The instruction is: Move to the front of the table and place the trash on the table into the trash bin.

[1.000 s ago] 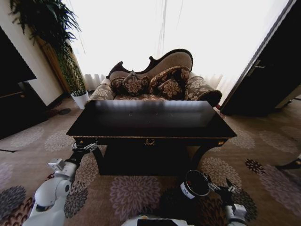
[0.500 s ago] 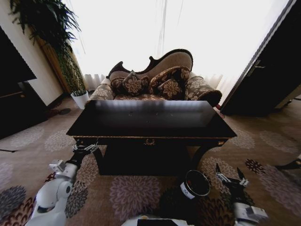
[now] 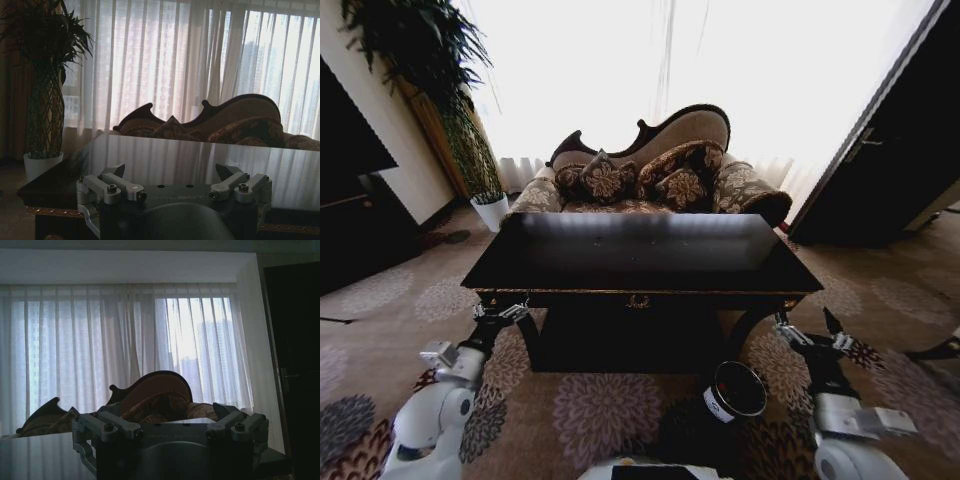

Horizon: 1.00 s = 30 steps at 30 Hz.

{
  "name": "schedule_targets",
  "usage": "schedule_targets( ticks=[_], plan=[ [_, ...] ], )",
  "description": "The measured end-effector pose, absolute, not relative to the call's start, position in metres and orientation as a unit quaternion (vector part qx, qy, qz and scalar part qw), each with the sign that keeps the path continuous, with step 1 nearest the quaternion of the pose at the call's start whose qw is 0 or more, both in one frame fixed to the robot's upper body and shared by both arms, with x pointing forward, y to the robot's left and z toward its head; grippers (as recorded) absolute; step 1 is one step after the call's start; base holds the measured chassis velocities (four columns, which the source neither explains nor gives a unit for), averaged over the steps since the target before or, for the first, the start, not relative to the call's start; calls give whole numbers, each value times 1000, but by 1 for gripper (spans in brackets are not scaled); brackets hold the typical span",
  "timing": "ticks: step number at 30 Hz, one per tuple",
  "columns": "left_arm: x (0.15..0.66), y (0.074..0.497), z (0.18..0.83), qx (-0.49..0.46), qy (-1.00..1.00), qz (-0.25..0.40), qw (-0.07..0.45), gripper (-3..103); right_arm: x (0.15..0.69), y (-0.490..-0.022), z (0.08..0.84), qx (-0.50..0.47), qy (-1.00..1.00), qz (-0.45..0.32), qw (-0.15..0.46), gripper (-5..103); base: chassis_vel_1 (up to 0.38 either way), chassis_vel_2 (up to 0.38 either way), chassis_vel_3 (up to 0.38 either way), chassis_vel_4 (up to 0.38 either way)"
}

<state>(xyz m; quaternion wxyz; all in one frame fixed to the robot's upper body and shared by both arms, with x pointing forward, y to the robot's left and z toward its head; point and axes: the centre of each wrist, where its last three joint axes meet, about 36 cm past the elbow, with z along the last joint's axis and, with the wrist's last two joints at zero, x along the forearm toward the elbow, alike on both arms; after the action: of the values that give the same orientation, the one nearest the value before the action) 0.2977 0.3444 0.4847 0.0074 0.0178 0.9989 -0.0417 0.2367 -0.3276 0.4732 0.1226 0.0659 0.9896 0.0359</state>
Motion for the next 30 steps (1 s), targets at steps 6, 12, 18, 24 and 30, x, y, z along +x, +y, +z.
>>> schedule_targets(
  ticks=[6, 12, 18, 24, 30],
  plan=[
    [289, 344, 501, 10, 999, -31, 25, 100, 245, -328, 487, 48, 988, 31, 141, 100, 0, 0, 0, 0],
    [276, 333, 513, 17, 999, -33, 38, 100, 249, -331, 489, 21, 988, 14, 150, 100, 0, 0, 0, 0],
    [271, 332, 511, 20, 999, -27, 40, 100, 250, -329, 480, -4, 989, 3, 150, 100, 0, 0, 0, 0],
    [271, 335, 511, 21, 999, -23, 40, 100, 250, -329, 479, -20, 988, -2, 152, 100, 0, 0, 0, 0],
    [272, 335, 507, 27, 999, -22, 36, 100, 249, -330, 478, -24, 988, -4, 151, 100, 0, 0, 0, 0]
  ],
)
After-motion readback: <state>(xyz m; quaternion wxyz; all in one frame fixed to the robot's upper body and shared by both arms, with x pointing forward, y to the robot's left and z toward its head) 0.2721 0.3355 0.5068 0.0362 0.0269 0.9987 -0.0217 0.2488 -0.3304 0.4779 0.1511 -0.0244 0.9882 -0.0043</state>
